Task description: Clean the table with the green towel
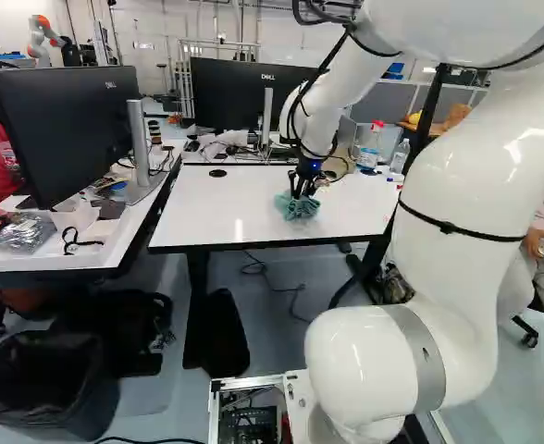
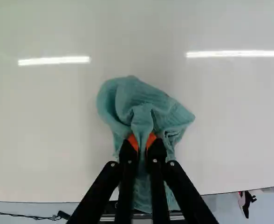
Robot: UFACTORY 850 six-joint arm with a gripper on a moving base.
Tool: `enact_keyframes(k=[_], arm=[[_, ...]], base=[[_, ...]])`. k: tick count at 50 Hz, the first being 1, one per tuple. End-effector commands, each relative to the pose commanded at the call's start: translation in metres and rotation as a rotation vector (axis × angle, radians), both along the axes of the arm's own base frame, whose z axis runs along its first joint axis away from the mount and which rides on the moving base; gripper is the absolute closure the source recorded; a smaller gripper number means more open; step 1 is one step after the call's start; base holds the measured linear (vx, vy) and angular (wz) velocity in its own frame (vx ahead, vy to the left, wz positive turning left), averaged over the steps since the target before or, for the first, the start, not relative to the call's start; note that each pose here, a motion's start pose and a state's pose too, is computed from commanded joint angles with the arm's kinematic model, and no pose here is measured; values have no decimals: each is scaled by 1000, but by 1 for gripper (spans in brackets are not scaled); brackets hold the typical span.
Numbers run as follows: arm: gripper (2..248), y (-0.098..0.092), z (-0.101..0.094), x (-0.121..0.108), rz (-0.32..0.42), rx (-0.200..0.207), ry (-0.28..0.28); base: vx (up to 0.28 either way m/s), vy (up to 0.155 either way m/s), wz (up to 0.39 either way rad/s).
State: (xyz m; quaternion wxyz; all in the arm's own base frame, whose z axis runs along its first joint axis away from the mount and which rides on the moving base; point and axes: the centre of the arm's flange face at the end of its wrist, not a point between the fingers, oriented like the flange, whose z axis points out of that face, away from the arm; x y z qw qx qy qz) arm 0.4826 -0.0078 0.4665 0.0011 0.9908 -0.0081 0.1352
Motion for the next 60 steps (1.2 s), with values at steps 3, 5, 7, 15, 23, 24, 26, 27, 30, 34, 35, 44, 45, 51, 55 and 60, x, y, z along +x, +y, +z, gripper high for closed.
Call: enact_keyframes(k=[3, 5, 7, 15, 23, 24, 26, 27, 30, 34, 35, 44, 45, 51, 55, 60], arm=[[212, 5, 0, -4, 11, 0, 1], [212, 9, 0, -6, 18, 0, 2], [212, 12, 0, -9, 26, 0, 3], [212, 25, 0, -19, 54, 0, 5], [212, 36, -1, -31, 79, 0, 8], [212, 37, -1, -33, 81, 0, 8], [212, 39, -1, -37, 86, 0, 9], [212, 40, -1, -38, 88, 0, 9], [212, 42, -1, -44, 94, 0, 10], [212, 45, -1, -52, 102, 0, 11], [212, 45, -1, -54, 104, 0, 11], [212, 47, -2, -73, 111, 0, 12], [212, 47, -2, -75, 111, 0, 12], [212, 45, -2, -88, 109, 0, 11], [212, 42, -3, -96, 105, 0, 10], [212, 38, -3, -106, 96, 0, 9]], base=[[0, 0, 0], [0, 0, 0], [0, 0, 0], [0, 0, 0], [0, 0, 0], [0, 0, 0], [0, 0, 0], [0, 0, 0], [0, 0, 0], [0, 0, 0], [0, 0, 0], [0, 0, 0], [0, 0, 0], [0, 0, 0], [0, 0, 0], [0, 0, 0]])
